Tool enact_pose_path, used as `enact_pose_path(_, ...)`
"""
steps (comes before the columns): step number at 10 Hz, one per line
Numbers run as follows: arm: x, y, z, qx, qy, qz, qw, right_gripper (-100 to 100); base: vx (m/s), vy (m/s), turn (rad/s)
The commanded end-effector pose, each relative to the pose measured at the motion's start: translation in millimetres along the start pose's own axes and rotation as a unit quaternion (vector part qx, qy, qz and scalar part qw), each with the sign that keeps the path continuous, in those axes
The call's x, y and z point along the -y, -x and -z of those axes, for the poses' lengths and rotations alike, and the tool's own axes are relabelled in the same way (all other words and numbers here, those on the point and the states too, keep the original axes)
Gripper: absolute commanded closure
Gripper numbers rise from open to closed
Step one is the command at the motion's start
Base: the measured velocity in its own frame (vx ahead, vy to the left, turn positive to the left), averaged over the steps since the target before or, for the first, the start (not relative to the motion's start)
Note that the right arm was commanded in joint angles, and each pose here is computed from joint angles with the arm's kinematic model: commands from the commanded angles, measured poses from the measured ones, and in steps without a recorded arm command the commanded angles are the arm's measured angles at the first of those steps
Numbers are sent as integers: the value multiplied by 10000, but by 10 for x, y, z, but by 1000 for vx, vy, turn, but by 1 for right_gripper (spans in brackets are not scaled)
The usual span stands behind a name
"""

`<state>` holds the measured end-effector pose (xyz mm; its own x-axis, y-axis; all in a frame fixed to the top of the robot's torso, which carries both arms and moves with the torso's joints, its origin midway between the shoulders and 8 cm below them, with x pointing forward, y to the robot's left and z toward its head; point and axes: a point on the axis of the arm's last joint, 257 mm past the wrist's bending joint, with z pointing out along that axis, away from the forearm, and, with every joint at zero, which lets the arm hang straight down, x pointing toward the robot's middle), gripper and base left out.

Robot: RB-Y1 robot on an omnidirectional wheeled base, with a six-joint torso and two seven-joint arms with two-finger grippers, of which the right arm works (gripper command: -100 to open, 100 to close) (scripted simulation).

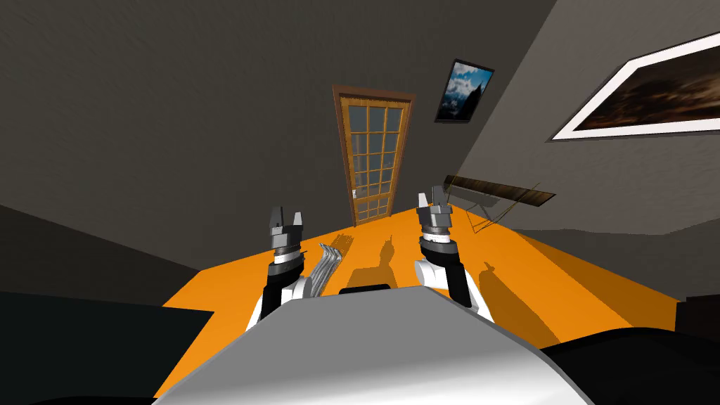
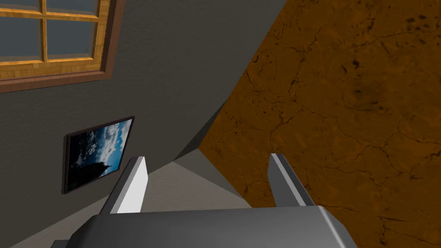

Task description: Pull the door open

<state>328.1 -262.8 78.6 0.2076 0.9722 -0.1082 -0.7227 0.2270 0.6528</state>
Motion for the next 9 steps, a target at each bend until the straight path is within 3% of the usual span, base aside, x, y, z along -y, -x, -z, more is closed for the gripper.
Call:
enact_pose_path(1, 59, -8, 15, -16, -35, -113, 9999, -100, -14, -152, 14)
enact_pose_path(6, 353, -28, 93, -37, -219, -668, 9975, -100, -57, -215, 119)
enact_pose_path(9, 531, -28, 145, -15, -334, -997, 9945, -100, -2, -121, 118)
